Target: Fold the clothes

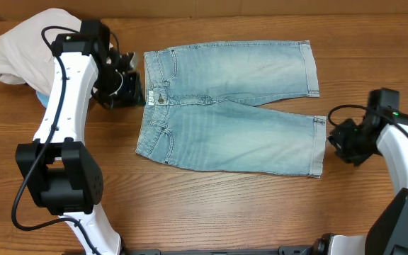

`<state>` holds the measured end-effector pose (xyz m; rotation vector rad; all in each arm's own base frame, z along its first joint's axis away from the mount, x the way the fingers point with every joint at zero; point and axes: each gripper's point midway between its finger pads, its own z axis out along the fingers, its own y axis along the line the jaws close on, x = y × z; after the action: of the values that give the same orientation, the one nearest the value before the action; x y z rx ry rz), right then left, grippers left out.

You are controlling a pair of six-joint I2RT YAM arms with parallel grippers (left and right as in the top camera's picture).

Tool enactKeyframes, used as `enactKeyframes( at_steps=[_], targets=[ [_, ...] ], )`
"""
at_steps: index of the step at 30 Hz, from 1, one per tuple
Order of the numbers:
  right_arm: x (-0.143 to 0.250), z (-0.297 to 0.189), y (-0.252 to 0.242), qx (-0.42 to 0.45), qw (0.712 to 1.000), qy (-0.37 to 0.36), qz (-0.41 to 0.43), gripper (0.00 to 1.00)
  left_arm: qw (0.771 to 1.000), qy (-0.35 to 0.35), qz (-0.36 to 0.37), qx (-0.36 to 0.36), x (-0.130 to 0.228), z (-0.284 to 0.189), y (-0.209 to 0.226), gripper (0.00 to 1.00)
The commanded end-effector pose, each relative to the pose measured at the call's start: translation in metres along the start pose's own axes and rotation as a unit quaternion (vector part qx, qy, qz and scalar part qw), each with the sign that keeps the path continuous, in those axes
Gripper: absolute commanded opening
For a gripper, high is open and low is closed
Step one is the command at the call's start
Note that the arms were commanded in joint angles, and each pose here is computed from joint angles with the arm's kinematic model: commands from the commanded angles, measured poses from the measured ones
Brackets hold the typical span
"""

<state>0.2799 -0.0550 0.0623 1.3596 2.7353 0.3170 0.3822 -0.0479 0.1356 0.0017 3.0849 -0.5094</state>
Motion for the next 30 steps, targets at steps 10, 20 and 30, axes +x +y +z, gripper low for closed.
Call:
enactKeyframes(
  at_steps=[10, 20, 30],
  targets=[
    [0.051, 0.011, -0.023, 0.036, 0.995, 0.087, -0.027, 0.71, 0.997, 0.046, -0.025, -0.053, 0.026, 0.002, 0.016, 0.38],
    [0.069, 0.056, -0.047, 0.036, 0.995, 0.087, 0.025, 0.45, 0.992, 0.072, -0.058, -0.091, 0.04, 0.02, 0.035, 0.69],
    [0.059, 0.06, -0.04, 0.017, 0.998, 0.064, 0.019, 0.11, 0.988, 0.099, -0.073, -0.092, 0.061, 0.06, 0.048, 0.65]
  ],
)
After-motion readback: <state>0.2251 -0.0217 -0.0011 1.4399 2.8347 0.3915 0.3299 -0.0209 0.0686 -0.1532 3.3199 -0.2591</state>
